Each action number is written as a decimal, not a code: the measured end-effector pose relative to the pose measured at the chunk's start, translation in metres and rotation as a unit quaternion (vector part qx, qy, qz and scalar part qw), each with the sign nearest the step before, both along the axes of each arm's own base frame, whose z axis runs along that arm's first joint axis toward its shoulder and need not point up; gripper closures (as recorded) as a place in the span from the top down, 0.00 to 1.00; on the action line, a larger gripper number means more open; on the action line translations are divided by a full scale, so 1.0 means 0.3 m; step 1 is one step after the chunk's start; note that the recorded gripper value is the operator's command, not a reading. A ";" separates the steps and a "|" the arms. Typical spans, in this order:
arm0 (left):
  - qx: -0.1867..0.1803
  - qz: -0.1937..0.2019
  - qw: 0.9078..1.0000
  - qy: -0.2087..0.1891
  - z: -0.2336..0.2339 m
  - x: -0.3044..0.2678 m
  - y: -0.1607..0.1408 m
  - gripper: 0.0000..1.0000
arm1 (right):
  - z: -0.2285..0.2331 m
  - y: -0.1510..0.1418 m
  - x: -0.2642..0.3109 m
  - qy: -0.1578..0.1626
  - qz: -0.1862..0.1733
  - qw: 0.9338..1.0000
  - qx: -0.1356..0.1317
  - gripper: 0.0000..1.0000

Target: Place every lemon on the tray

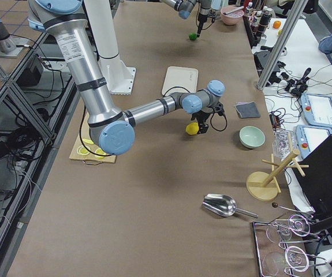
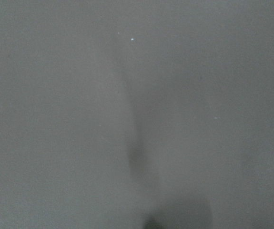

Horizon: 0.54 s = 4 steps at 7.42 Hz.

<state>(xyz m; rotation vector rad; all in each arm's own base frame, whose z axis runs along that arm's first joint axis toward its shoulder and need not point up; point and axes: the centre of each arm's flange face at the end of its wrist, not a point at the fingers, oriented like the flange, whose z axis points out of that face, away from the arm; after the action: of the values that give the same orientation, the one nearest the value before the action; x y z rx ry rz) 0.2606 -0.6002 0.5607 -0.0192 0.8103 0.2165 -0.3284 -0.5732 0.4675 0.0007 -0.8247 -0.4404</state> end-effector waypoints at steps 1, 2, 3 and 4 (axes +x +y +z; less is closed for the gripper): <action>-0.005 0.009 1.000 -0.002 0.013 0.032 0.019 0.97 | 0.002 0.001 -0.016 0.003 -0.002 1.000 0.003 1.00; -0.015 0.018 1.000 -0.004 0.022 0.062 0.039 0.97 | 0.002 0.004 -0.032 0.006 -0.005 1.000 0.007 1.00; -0.034 0.028 0.999 -0.001 0.024 0.085 0.055 0.97 | 0.004 0.006 -0.051 0.011 -0.007 1.000 0.010 0.99; -0.048 0.035 0.998 0.004 0.026 0.095 0.065 0.97 | 0.008 0.006 -0.067 0.015 -0.009 1.000 0.012 0.97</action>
<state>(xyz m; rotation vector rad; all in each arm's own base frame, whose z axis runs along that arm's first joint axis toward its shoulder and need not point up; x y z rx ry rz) 0.2892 -0.5806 0.5684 -0.1379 0.8282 0.2430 -0.3485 -0.5715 0.4698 0.0086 -0.7898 -0.4668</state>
